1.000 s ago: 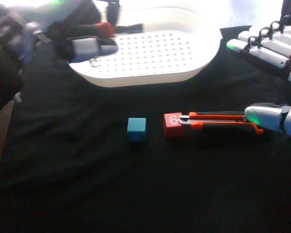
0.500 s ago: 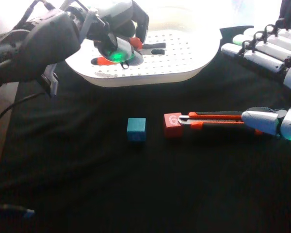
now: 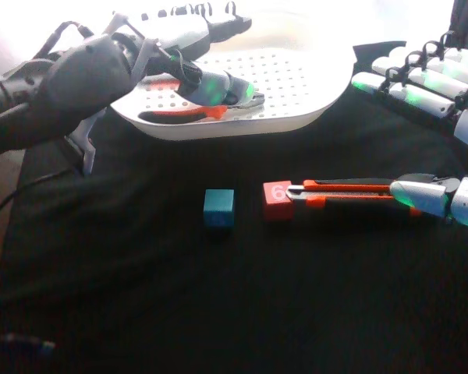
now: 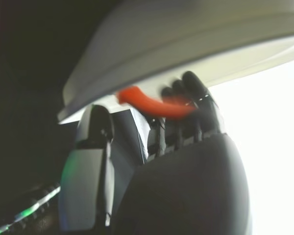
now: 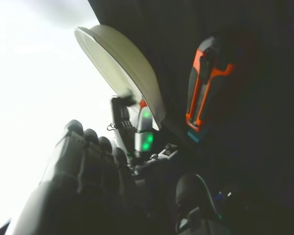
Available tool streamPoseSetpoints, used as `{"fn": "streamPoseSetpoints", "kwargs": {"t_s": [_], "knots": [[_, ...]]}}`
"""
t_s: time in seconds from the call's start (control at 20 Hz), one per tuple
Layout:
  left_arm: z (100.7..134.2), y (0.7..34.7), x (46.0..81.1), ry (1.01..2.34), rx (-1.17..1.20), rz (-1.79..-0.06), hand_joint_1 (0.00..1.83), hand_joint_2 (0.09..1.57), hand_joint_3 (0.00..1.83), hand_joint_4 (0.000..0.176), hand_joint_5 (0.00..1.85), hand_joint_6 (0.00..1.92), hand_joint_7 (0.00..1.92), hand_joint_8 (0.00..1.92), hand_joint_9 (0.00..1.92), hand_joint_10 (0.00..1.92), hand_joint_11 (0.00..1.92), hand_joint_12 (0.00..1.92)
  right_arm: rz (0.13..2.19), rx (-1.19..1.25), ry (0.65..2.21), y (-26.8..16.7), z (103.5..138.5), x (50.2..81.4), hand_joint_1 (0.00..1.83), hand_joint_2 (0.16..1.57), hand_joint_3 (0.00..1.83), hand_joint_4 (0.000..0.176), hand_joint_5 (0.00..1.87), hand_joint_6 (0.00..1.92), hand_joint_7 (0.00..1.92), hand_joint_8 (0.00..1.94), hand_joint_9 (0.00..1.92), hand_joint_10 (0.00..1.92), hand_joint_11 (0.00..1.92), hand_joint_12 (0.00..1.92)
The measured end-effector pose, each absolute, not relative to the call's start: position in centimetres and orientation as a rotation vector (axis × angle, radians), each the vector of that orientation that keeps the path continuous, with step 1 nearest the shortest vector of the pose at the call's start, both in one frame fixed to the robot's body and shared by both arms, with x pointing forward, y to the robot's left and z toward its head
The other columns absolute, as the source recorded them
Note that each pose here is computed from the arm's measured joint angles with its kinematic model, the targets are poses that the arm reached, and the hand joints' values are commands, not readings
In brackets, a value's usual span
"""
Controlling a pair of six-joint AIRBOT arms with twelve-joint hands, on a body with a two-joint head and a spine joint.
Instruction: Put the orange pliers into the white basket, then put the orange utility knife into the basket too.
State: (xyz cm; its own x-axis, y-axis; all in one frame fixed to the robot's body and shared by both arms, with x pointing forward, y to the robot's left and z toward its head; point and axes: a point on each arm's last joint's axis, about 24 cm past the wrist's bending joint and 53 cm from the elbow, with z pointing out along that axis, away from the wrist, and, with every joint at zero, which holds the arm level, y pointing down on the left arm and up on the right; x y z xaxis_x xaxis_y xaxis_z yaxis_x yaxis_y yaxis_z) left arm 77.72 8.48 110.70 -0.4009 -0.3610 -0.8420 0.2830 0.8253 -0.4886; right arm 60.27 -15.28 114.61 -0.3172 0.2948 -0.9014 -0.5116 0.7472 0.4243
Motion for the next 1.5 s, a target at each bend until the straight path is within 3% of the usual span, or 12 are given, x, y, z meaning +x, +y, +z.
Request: {"fn": "streamPoseSetpoints", "kwargs": {"t_s": [0.2, 0.25, 0.3, 0.5, 0.75, 0.95, 1.0, 1.05, 1.1, 1.25, 1.3, 1.5], "knots": [[112.4, 9.9, 74.2, 1.791, 0.024, -0.697, 0.07, 1.27, 0.02, 0.152, 0.00, 0.00, 0.00, 0.00, 0.00, 0.00, 0.00, 0.00, 0.827, -0.170, 1.721, -14.9, 114.3, 60.2, 0.29, 1.29, 0.00, 0.003, 0.00, 0.00, 0.00, 0.00, 0.00, 0.00, 0.00, 0.00], [113.7, 11.8, 73.3, 1.735, -0.014, -0.720, 0.08, 1.27, 0.01, 0.146, 0.00, 0.00, 0.00, 0.00, 0.00, 0.00, 0.00, 0.00, 0.826, -0.178, 1.736, -14.7, 113.8, 60.2, 0.31, 1.29, 0.00, 0.026, 0.00, 0.00, 0.00, 0.00, 0.00, 0.00, 0.00, 0.00], [114.2, 12.9, 72.7, 1.708, -0.028, -0.726, 0.16, 1.29, 0.02, 0.126, 0.00, 0.00, 0.00, 0.00, 0.00, 0.00, 0.00, 0.00, 0.824, -0.180, 1.745, -14.7, 113.5, 60.2, 0.34, 1.30, 0.00, 0.005, 0.00, 0.00, 0.00, 0.00, 0.00, 0.00, 0.00, 0.00], [117.4, 18.6, 67.0, 1.535, -0.027, -0.663, 0.43, 1.42, 0.01, 0.066, 0.12, 0.02, 0.03, 0.00, 0.00, 0.00, 0.00, 0.00, 0.822, -0.158, 1.825, -14.3, 110.4, 61.0, 0.35, 1.29, 0.00, 0.011, 0.00, 0.00, 0.00, 0.00, 0.00, 0.00, 0.00, 0.00], [117.6, 21.5, 62.0, 1.423, -0.124, -0.720, 0.44, 1.41, 0.00, 0.085, 0.16, 0.01, 0.04, 0.00, 0.00, 0.00, 0.01, 0.02, 0.831, -0.143, 1.918, -12.9, 106.6, 61.3, 0.57, 1.27, 0.00, 0.000, 0.00, 0.00, 0.00, 0.00, 0.00, 0.00, 0.03, 0.02], [118.5, 23.0, 61.0, 1.354, -0.175, -0.709, 0.41, 1.41, 0.00, 0.052, 0.19, 0.00, 0.08, 0.00, 0.03, 0.01, 0.00, 0.30, 0.816, -0.116, 1.959, -12.9, 104.8, 62.1, 0.62, 1.31, 0.00, 0.000, 0.19, 0.03, 0.31, 0.05, 0.24, 0.10, 0.00, 1.01], [118.5, 23.0, 60.8, 1.352, -0.171, -0.709, 0.43, 1.41, 0.00, 0.051, 0.20, 0.00, 0.09, 0.00, 0.04, 0.01, 0.00, 0.39, 0.817, -0.100, 1.970, -12.8, 104.3, 62.4, 0.66, 1.32, 0.00, 0.000, 0.35, 0.06, 0.40, 0.41, 0.15, 0.78, 0.00, 1.33], [118.4, 23.0, 60.7, 1.351, -0.175, -0.710, 0.45, 1.41, 0.00, 0.045, 0.20, 0.00, 0.09, 0.00, 0.06, 0.01, 0.00, 0.50, 0.821, -0.085, 1.977, -12.8, 104.1, 62.6, 1.00, 1.36, 0.00, 0.000, 0.40, 1.30, 0.61, 1.43, 0.30, 1.51, 0.16, 1.80], [118.4, 23.0, 60.6, 1.348, -0.176, -0.709, 0.45, 1.42, 0.00, 0.047, 0.20, 0.00, 0.10, 0.00, 0.07, 0.01, 0.00, 0.57, 0.825, -0.086, 1.963, -12.6, 104.4, 62.9, 1.02, 1.39, 0.00, 0.000, 0.42, 1.64, 0.60, 1.68, 0.39, 1.83, 0.32, 1.90], [118.4, 23.5, 60.2, 1.338, -0.189, -0.712, 0.47, 1.42, 0.00, 0.046, 0.21, 0.00, 0.12, 0.00, 0.12, 0.02, 0.00, 0.71, 0.845, -0.064, 1.918, -12.2, 105.6, 63.8, 1.21, 1.29, 0.00, 0.004, 0.84, 1.91, 1.02, 1.94, 1.09, 1.92, 1.13, 1.92], [118.3, 23.6, 60.2, 1.339, -0.195, -0.707, 0.46, 1.43, 0.00, 0.051, 0.20, 0.00, 0.13, 0.00, 0.12, 0.02, 0.00, 0.71, 0.843, -0.072, 1.914, -12.2, 105.7, 63.8, 1.32, 1.26, 0.00, 0.042, 1.00, 1.92, 1.19, 1.94, 1.24, 1.92, 1.29, 1.92], [118.4, 23.6, 60.1, 1.335, -0.190, -0.710, 0.48, 1.42, 0.00, 0.048, 0.20, 0.00, 0.14, 0.00, 0.11, 0.01, 0.00, 0.67, 0.857, -0.088, 1.847, -12.8, 108.7, 62.9, 1.35, 1.28, 0.00, 0.066, 0.98, 1.92, 1.23, 1.94, 1.34, 1.92, 1.40, 1.92]]}}
